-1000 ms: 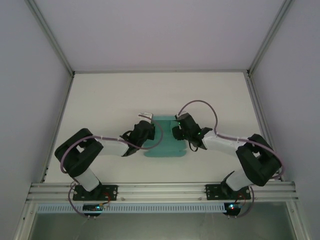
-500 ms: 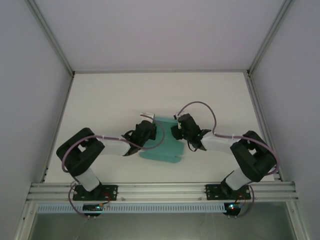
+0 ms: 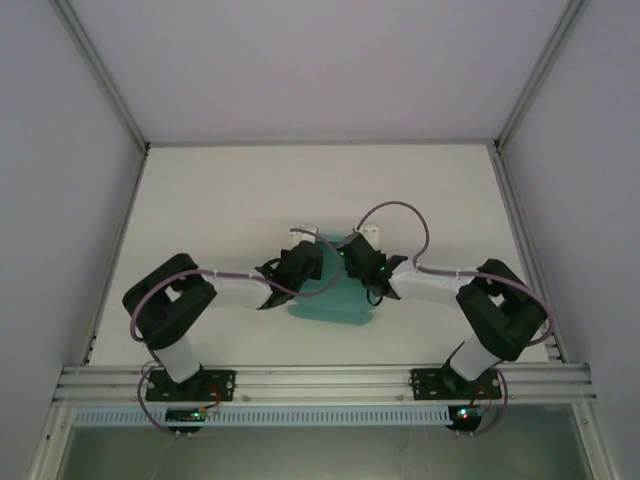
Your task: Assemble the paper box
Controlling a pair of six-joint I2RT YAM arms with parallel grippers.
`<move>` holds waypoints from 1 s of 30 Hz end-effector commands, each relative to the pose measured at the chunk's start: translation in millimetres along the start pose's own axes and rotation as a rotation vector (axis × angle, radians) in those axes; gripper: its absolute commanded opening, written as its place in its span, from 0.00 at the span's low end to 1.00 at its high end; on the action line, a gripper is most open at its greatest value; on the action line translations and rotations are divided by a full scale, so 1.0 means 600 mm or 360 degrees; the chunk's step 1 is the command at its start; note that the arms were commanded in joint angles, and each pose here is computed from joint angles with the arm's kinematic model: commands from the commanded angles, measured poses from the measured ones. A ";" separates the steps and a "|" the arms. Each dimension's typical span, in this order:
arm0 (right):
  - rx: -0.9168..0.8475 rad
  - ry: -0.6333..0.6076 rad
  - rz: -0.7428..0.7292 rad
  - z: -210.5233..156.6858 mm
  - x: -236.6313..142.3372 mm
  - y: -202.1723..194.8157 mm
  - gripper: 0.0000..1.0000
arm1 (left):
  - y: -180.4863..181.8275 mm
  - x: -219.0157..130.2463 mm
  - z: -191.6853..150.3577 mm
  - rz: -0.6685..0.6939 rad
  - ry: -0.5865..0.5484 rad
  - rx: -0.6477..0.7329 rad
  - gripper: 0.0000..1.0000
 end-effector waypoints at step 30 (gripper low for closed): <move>0.0524 -0.0556 -0.1104 0.044 -0.059 -0.235 0.00 | 0.075 -0.016 -0.103 0.0413 0.0366 0.0036 0.00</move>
Point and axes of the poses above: each hand's point on the last joint's axis, 136 mm out from that joint toward the fingers, its own x axis out along the fingers, its own y axis along the line the jaws close on, z = x × y, the point moved 1 cm from there along -x, back along the fingers, and after that the axes turned 13 degrees about x, right-handed, at the moved point
